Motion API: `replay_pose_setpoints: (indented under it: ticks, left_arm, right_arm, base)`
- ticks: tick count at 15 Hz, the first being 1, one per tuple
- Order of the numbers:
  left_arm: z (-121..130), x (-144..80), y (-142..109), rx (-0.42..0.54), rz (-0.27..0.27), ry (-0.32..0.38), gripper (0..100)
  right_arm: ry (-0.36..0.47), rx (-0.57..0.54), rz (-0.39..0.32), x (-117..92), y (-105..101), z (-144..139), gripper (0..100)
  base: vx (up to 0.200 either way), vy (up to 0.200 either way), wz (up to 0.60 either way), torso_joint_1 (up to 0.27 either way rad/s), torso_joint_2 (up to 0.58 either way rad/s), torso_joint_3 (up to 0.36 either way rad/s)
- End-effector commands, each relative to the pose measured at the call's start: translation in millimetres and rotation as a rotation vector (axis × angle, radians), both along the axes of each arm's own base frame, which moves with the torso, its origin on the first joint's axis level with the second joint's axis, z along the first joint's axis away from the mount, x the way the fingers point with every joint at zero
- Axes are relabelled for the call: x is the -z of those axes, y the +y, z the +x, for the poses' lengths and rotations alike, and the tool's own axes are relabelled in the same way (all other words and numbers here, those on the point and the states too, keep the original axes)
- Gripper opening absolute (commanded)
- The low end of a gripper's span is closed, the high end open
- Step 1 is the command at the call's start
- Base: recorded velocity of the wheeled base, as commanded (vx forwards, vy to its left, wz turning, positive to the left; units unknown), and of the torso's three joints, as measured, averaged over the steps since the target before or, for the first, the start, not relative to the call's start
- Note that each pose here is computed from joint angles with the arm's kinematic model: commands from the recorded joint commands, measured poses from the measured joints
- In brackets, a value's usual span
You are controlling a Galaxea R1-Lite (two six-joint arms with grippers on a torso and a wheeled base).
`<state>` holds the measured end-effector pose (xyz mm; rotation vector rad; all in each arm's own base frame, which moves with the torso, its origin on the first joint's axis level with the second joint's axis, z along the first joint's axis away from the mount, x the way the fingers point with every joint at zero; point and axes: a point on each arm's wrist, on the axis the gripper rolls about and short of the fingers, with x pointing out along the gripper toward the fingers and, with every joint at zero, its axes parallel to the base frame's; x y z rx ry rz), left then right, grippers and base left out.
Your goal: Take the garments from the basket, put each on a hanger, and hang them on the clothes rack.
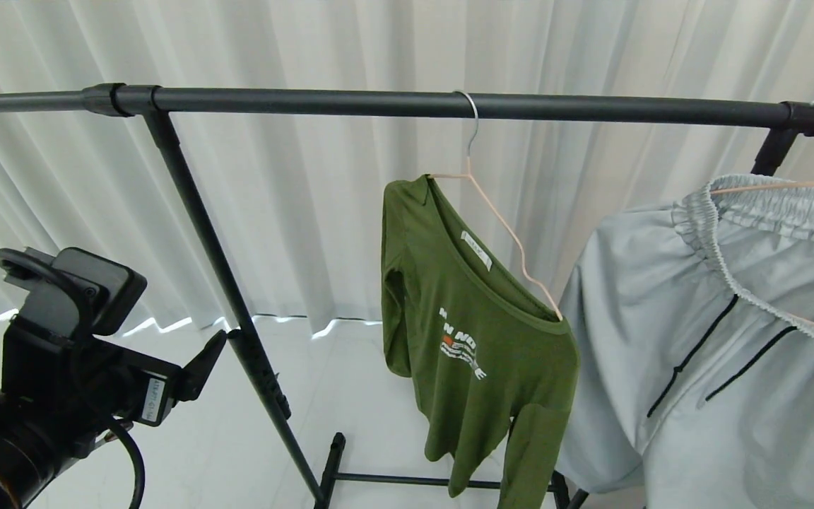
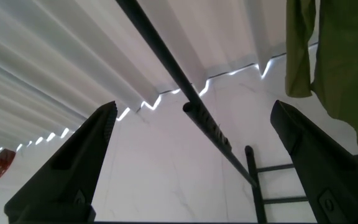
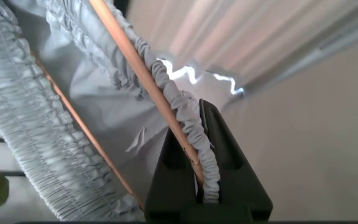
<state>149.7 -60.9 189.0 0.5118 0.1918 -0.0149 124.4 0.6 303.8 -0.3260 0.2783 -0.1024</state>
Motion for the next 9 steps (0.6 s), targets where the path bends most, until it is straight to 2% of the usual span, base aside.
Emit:
replay_pose_setpoints:
  ticks: [1, 4, 9]
  left_arm:
    - [-0.7, 0.3, -1.7, 0.011, 0.0, 0.001, 100]
    - [-0.4, 1.1, -3.2, 0.019, 0.002, 0.005, 100]
    - [-0.8, 0.7, -3.4, 0.02, 0.001, 0.002, 100]
  right_arm:
    - [0.021, -0.036, -0.002, 3.5, 6.0, 19.6, 0]
    - [0.004, -0.086, -0.002, -0.7, 15.8, 37.8, 0]
    - [0.003, -0.184, -0.006, -1.0, 44.9, 76.0, 0]
  base:
    - [0.0, 0.0, 0.0, 0.0, 0.0, 0.0]
    - [0.0, 0.0, 0.0, 0.0, 0.0, 0.0]
    - [0.0, 0.0, 0.0, 0.0, 0.0, 0.0]
